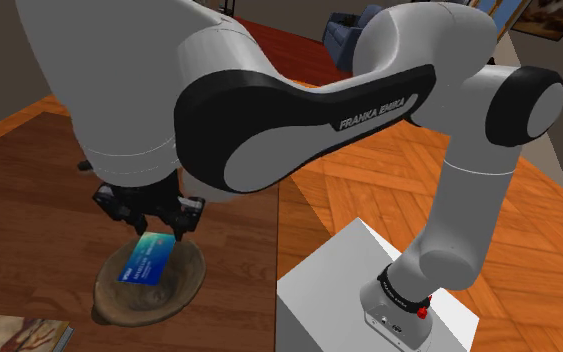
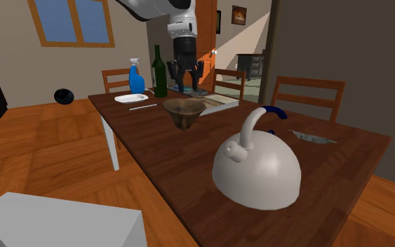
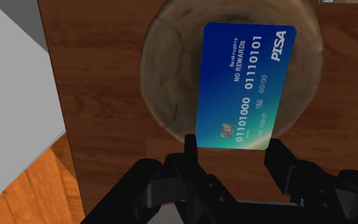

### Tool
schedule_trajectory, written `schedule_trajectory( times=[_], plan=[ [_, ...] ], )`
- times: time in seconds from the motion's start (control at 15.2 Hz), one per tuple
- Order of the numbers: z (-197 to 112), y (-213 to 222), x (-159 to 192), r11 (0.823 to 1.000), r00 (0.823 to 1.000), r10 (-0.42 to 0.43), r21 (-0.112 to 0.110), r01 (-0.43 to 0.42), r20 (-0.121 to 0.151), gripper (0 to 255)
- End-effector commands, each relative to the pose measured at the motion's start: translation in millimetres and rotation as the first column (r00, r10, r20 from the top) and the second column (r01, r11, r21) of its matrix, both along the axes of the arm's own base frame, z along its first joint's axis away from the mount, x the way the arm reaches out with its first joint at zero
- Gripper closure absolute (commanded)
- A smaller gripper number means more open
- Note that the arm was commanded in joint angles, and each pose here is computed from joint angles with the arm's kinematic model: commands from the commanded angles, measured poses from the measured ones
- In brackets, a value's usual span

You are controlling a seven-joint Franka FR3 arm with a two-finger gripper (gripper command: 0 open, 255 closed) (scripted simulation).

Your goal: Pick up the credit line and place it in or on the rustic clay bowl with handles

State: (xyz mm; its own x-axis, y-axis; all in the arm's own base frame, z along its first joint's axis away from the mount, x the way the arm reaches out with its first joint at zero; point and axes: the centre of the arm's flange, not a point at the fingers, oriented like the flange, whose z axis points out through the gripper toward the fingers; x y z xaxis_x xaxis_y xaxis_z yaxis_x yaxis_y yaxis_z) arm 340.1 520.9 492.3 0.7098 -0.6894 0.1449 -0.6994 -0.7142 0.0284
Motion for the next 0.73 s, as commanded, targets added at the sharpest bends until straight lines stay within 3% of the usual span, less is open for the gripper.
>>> schedule_trajectory(
  times=[0.0, 0.66],
  plan=[
    [-9.6, 0.4, -0.2, 1.0, 1.0, 0.0, 0.0, 0.0, 0.0, 255],
    [-55.3, 0.4, -0.2, 1.0, 1.0, 0.0, 0.0, 0.0, 0.0, 255]
  ],
)
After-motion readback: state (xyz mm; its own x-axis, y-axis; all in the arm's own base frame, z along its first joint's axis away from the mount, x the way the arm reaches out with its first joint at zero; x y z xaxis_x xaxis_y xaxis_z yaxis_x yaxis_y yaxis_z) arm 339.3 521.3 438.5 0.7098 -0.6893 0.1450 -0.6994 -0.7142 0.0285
